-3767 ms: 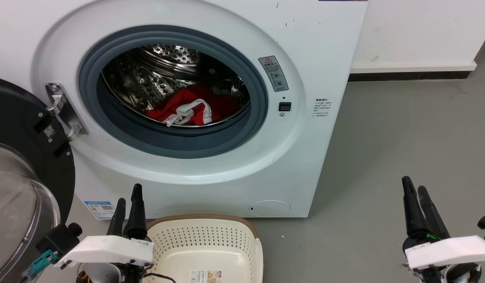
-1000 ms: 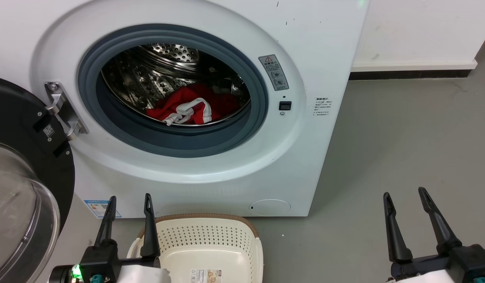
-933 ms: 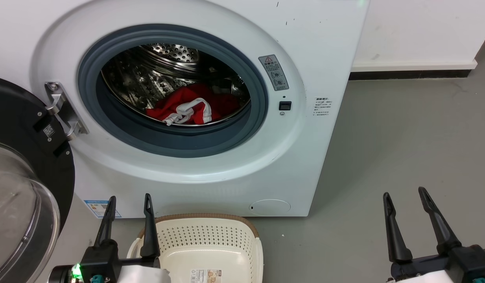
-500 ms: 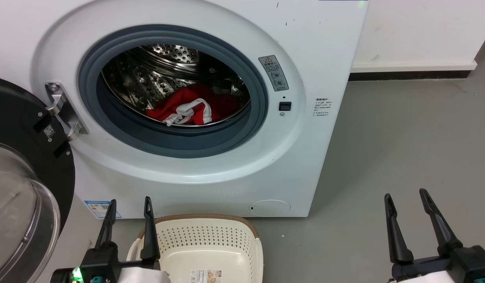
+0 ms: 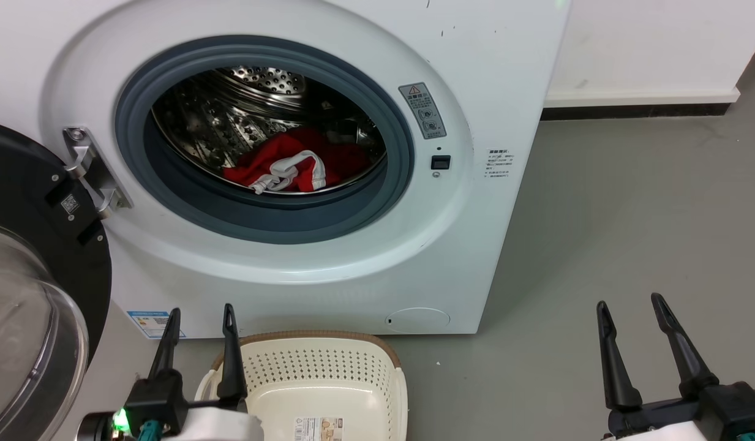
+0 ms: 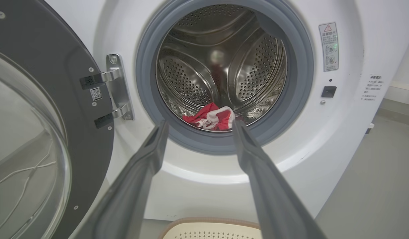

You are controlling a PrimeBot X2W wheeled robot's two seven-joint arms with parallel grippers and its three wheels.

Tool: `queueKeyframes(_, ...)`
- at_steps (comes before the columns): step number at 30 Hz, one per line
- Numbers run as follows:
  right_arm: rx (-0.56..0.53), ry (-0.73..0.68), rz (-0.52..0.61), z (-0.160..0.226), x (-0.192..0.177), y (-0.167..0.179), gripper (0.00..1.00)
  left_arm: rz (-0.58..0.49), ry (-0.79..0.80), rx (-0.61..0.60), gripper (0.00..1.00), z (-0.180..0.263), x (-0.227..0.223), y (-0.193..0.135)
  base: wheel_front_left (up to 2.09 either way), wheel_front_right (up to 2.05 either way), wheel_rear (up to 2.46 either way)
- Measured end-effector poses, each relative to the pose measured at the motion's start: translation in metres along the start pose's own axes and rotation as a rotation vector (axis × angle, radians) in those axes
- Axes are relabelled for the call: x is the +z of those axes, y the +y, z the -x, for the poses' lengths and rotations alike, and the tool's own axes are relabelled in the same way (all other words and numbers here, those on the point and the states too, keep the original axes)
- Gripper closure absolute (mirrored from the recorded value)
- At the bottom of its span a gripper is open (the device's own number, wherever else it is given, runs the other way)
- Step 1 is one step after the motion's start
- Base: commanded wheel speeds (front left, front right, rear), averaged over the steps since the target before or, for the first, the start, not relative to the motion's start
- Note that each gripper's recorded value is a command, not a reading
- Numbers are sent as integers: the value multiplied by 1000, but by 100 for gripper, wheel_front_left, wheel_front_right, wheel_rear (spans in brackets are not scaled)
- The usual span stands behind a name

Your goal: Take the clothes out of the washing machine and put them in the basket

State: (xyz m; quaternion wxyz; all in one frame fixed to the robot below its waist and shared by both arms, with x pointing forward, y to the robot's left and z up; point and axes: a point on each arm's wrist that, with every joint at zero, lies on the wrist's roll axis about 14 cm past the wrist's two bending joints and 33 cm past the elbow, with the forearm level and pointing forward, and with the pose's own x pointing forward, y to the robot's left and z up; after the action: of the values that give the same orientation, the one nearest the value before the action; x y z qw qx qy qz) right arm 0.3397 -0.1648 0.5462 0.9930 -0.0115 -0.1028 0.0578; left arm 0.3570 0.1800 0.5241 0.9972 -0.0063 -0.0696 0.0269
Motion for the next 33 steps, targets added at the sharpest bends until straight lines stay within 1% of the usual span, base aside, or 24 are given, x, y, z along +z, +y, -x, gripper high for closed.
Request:
queueKeyframes(4,2,6,5,-1,-2,1,0,4,4,-28,0,-14,-3,-4,0,0,0)
queueKeyframes(8,3,1,7,-9,-2,0,0,10,-6,-57,0,-40,-3,-7,0,0,0)
queueKeyframes(12,-6,8,10,-17,-6,-4,0,-1,-22,-74,0,-76,-2,-6,0,0,0)
queueKeyframes(19,-41,25,20,-35,-17,-18,0,-40,-8,-131,0,-145,-16,-17,0,0,0)
queueKeyframes(25,-82,57,24,-45,-31,-34,0,-90,37,-198,0,-204,-41,-33,0,0,0)
queueKeyframes(27,-99,69,26,-47,-36,-41,0,-107,63,-209,0,-225,-52,-34,0,0,0)
queueKeyframes(30,-124,86,26,-49,-44,-50,0,-134,121,-235,0,-252,-69,-41,0,0,0)
queueKeyframes(33,-146,103,31,-50,-50,-58,0,-155,220,-263,0,-274,-90,-51,0,0,0)
